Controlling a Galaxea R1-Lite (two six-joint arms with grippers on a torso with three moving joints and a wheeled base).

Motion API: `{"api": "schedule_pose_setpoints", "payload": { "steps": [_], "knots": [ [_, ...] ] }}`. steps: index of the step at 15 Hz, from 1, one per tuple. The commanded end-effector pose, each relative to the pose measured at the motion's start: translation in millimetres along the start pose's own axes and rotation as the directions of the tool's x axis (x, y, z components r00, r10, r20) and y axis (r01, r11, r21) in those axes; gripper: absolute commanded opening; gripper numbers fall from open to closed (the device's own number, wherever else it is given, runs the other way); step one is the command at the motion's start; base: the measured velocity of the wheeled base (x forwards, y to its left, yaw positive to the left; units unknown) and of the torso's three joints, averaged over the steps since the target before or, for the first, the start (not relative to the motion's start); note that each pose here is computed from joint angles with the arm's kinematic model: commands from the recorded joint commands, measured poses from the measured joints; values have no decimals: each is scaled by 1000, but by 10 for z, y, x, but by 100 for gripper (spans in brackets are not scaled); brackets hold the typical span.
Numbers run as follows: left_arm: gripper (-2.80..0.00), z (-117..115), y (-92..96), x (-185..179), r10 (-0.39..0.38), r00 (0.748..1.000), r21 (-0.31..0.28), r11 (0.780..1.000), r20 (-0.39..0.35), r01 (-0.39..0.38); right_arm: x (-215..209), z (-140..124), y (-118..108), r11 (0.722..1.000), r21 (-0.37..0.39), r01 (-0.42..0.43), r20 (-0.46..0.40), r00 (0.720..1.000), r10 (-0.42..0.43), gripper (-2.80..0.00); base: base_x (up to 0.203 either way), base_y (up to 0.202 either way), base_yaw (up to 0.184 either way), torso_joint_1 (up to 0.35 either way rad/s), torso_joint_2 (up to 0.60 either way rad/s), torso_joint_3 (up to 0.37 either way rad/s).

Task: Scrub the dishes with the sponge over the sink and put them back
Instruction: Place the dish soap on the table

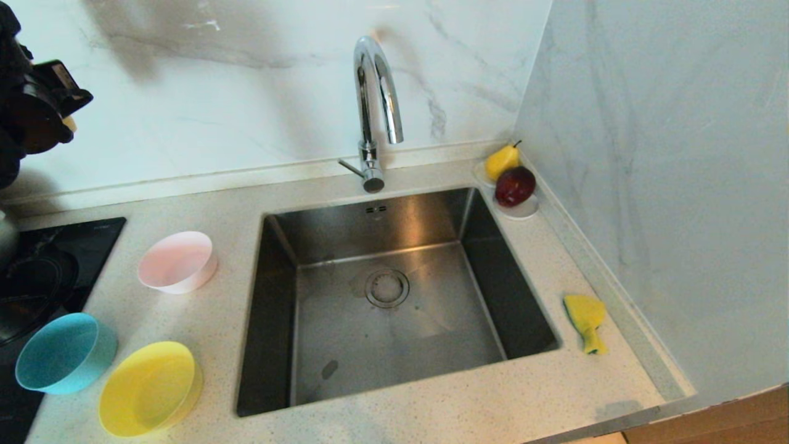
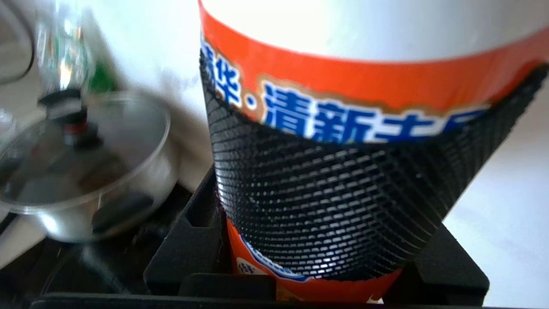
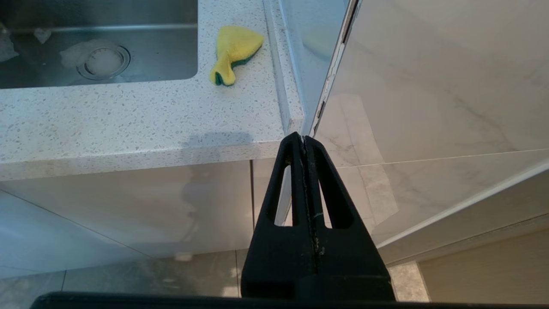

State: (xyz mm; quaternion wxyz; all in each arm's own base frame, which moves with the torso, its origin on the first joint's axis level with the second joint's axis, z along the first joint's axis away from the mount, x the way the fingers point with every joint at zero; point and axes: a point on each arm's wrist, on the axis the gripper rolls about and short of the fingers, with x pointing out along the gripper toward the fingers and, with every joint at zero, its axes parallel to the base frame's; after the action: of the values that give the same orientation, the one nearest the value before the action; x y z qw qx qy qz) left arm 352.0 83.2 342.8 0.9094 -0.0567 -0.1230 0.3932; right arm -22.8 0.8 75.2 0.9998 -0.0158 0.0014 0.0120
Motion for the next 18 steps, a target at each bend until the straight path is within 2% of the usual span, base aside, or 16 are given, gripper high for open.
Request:
{"api": "schedule_pose_setpoints", "payload": {
  "steps": [1, 3, 7, 11, 16, 18],
  "knots": [
    [-280, -319, 45, 207, 46, 998, 26, 999, -51, -45, 0, -1, 0, 1000, -1, 1, 0, 1000, -1, -280, 0, 0, 0, 0, 0, 0],
    [-280, -481, 50, 295, 62, 996, 32, 998, -69, -60, 1, -5, 0, 1000, 0, 1, -1, 1000, -1, -280, 0, 0, 0, 0, 0, 0],
    [-280, -835, -17, 454, 88, 996, 4, 996, -18, -88, 1, -4, 0, 1000, 0, -1, -1, 1000, 1, -280, 0, 0, 0, 0, 0, 0],
    [-280, -1222, -91, 593, 102, 995, -1, 995, 1, -102, 0, 0, 0, 1000, -1, -1, 0, 1000, 1, -280, 0, 0, 0, 0, 0, 0],
    [-280, -1526, -247, 665, 106, 992, -15, 994, 73, -105, 0, 0, 0, 1000, -1, -1, 0, 1000, 1, -280, 0, 0, 0, 0, 0, 0],
    [-280, -1648, -317, 679, 110, 991, -8, 994, 74, -110, 1, -4, 0, 1000, 0, -1, -1, 1000, 1, -280, 0, 0, 0, 0, 0, 0]
  ]
}}
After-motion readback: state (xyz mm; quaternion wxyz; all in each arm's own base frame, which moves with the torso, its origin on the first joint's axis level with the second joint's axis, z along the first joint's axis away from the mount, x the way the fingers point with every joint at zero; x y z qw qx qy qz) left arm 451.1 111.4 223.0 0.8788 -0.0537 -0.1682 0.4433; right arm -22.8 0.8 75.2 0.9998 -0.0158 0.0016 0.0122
